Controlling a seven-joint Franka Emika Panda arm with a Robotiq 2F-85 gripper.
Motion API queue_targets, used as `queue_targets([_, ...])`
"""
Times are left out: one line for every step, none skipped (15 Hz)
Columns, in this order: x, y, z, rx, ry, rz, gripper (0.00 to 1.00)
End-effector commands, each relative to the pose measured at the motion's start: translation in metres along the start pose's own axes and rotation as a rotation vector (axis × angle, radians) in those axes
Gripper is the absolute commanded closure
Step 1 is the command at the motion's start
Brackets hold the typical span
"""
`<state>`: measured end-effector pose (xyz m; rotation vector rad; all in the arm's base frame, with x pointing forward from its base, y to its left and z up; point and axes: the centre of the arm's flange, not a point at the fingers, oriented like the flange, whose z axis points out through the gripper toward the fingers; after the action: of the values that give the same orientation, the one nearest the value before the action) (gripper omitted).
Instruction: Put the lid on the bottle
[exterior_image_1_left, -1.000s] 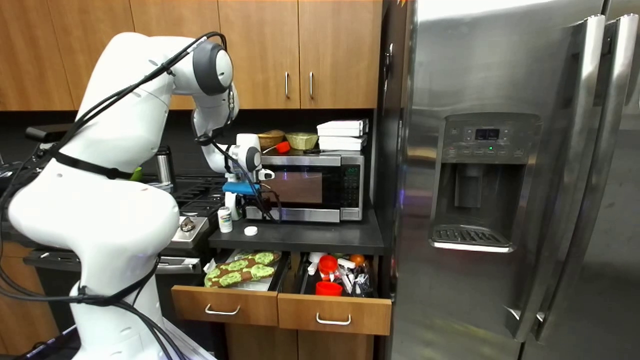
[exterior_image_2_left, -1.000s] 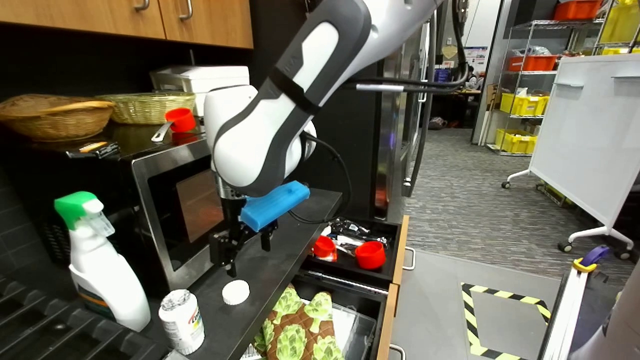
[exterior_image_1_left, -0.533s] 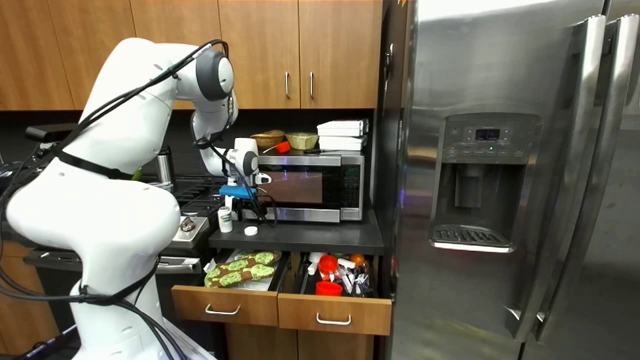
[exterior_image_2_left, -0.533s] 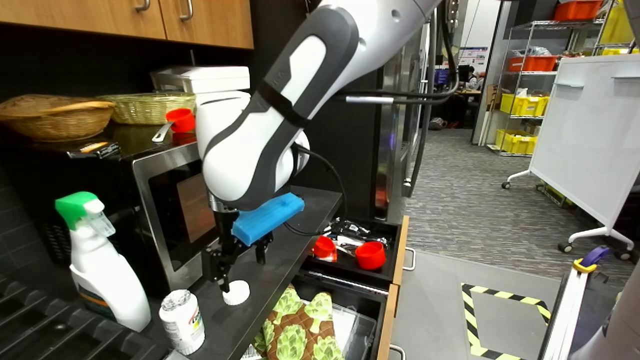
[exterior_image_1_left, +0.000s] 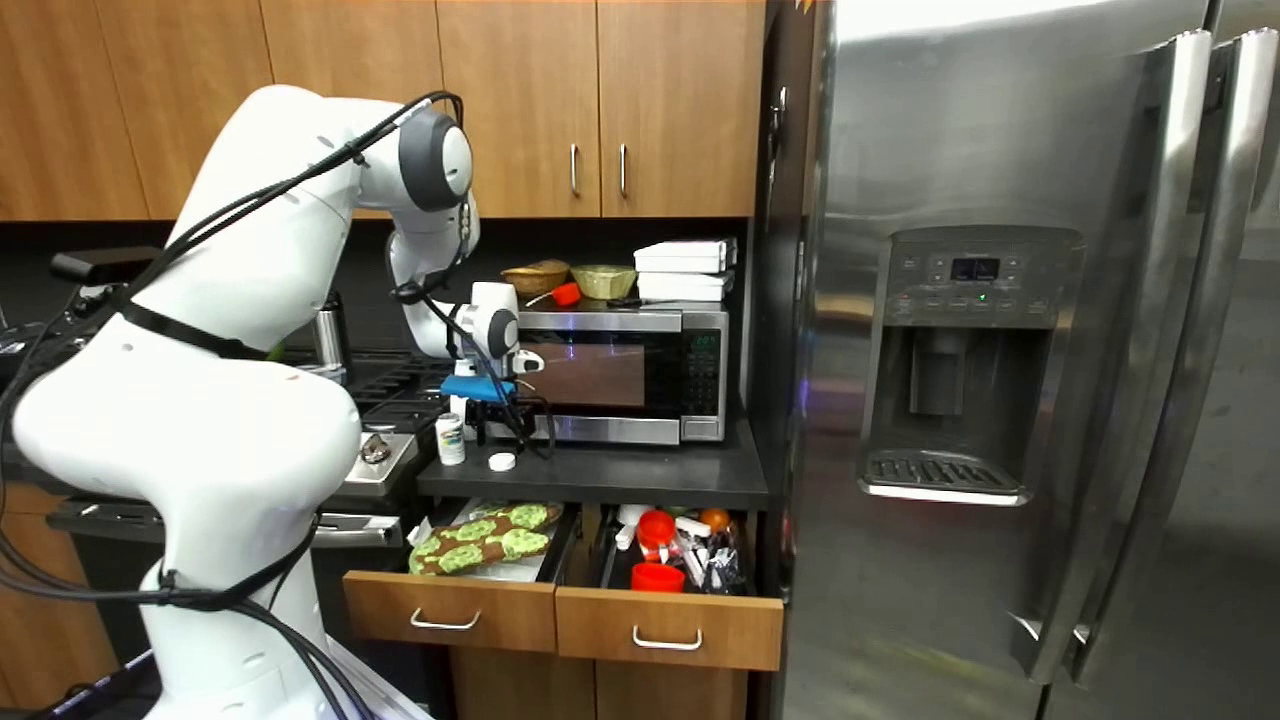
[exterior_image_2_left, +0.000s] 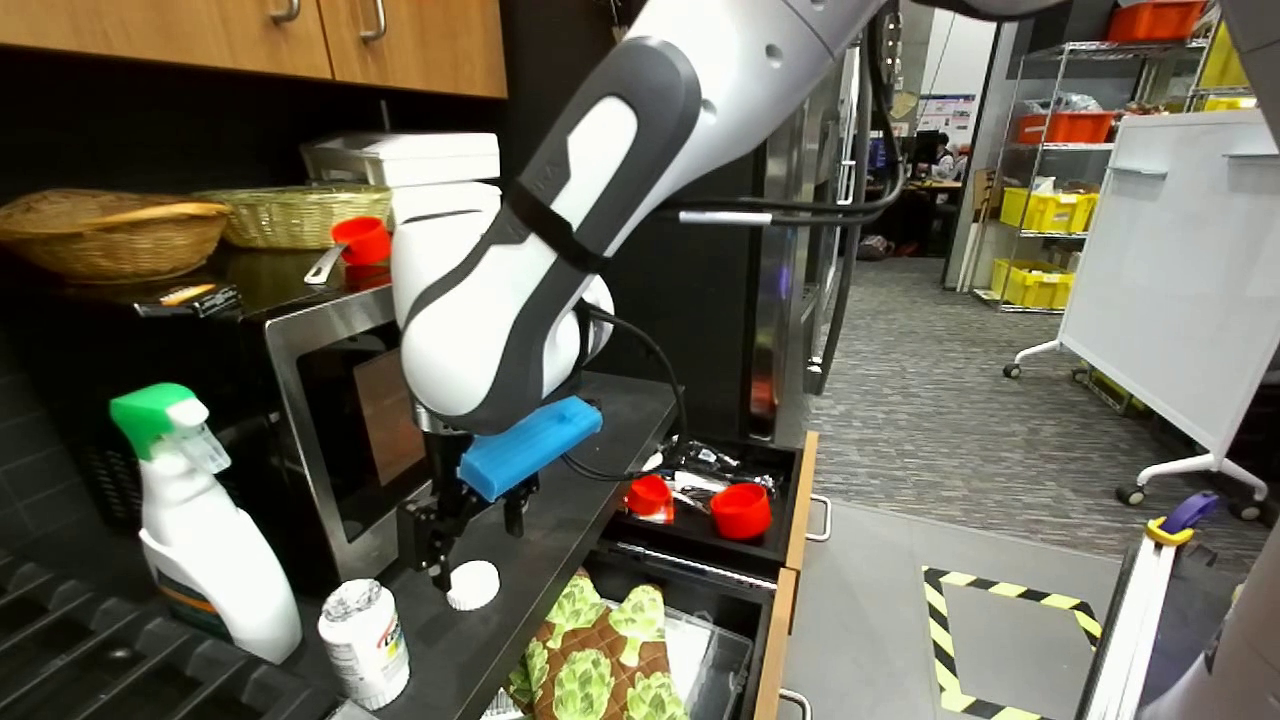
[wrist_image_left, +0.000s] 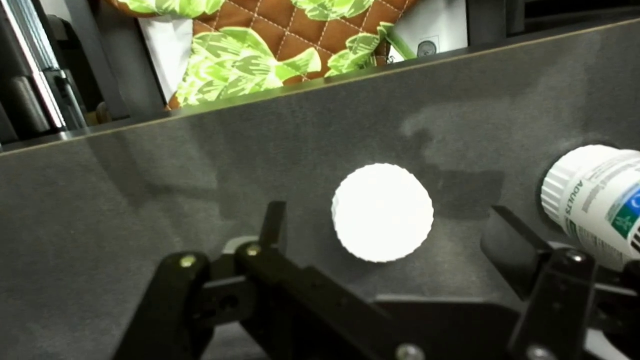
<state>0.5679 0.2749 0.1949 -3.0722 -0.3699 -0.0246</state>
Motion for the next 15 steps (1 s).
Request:
queue_targets([0.010,0.003,0.005,0.017,0.017,-0.018,0.00])
queue_targets([0.010,0.003,0.007,0.018,0.018,-0.020,0.00])
queue_targets([0.011,0.002,0.008,0.018,0.019,-0.020,0.00])
queue_targets([0.011,0.002,0.011,0.018,0.017,-0.025,0.00])
queue_targets([0.011,0.001,0.013,0.022,0.014,-0.027,0.00])
queue_targets([0.010,0.000,0.016,0.025,0.011,-0.031,0.00])
queue_targets([0.010,0.000,0.019,0.024,0.009,-0.033,0.00])
queue_targets([0.009,-0.001,0.021,0.025,0.007,-0.035,0.00])
queue_targets([0.009,-0.002,0.023,0.025,0.005,-0.038,0.00])
queue_targets([0.008,-0.003,0.026,0.026,0.001,-0.042,0.00])
queue_targets([0.008,-0.004,0.029,0.029,-0.002,-0.047,0.00])
queue_targets([0.008,-0.007,0.031,0.030,-0.005,-0.053,0.00])
queue_targets([0.008,-0.008,0.034,0.030,-0.006,-0.059,0.00])
queue_targets([0.008,-0.010,0.035,0.031,-0.007,-0.062,0.00])
queue_targets([0.008,-0.012,0.036,0.029,-0.009,-0.066,0.05])
